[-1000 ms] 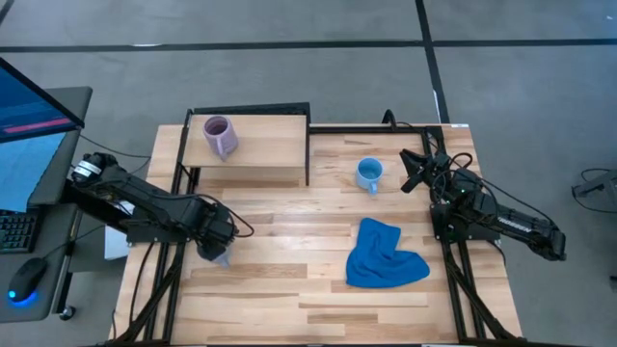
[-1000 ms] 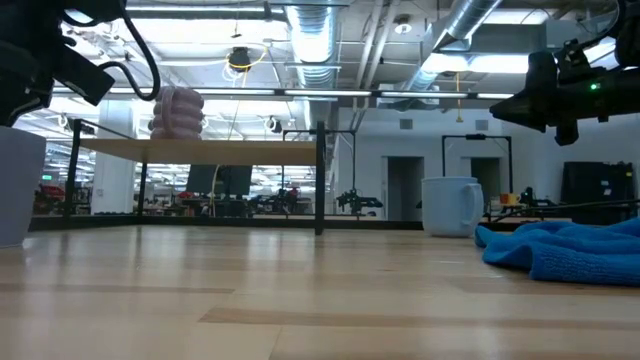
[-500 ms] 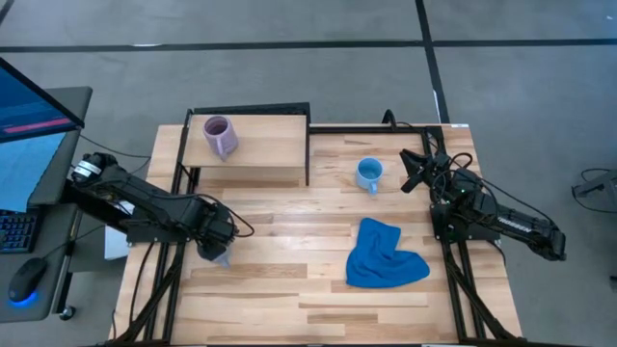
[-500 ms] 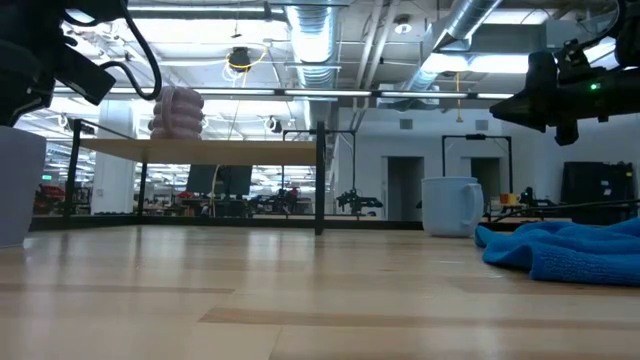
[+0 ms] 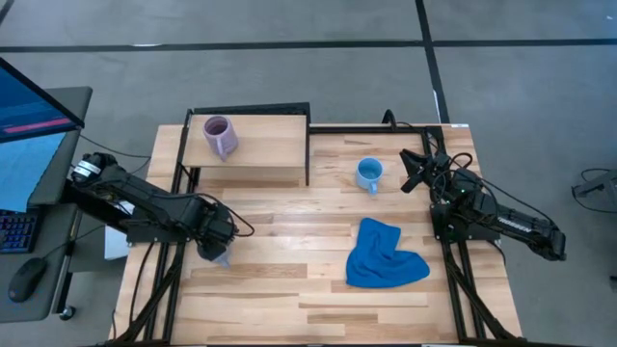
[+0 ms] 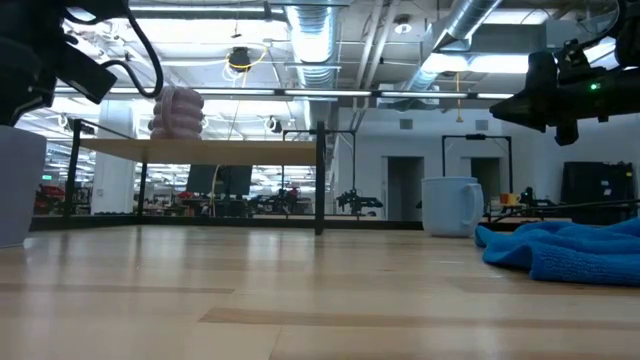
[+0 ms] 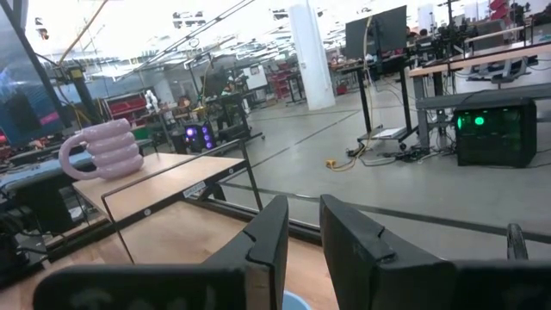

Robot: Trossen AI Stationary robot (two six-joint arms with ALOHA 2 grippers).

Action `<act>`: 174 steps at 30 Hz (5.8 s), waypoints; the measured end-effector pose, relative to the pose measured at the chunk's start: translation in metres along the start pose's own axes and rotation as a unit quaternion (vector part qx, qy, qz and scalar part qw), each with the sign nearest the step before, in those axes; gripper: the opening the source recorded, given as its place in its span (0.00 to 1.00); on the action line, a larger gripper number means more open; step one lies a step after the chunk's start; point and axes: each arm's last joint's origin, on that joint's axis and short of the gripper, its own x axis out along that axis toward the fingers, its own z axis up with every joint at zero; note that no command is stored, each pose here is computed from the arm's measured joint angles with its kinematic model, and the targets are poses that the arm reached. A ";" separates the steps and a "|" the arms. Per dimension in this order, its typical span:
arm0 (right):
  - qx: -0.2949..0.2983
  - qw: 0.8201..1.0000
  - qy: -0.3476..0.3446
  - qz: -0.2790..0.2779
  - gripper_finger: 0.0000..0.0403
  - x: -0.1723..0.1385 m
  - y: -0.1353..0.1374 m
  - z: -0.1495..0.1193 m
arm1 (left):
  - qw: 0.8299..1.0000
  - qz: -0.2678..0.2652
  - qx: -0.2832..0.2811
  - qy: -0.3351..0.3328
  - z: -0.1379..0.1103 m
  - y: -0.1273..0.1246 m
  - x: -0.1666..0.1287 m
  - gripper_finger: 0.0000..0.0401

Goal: Stack small to large cups/mugs on shelf
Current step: Put the violet cup on the shelf

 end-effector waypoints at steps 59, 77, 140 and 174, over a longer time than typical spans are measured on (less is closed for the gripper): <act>0.000 1.000 0.000 0.000 0.23 0.000 0.000 0.000 | 0.998 0.007 0.060 -0.023 0.007 0.002 0.000 0.02; 0.000 1.000 -0.001 0.000 0.23 0.000 0.000 0.000 | 0.983 -0.049 0.153 -0.086 0.040 0.008 -0.003 0.01; 0.022 1.000 -0.015 0.001 0.23 0.000 0.000 0.003 | 0.903 0.048 0.092 -0.416 0.107 0.108 -0.249 0.00; 0.018 1.000 -0.014 0.001 0.23 0.000 0.000 0.003 | 0.950 0.021 0.176 -0.258 0.198 0.171 -0.226 0.00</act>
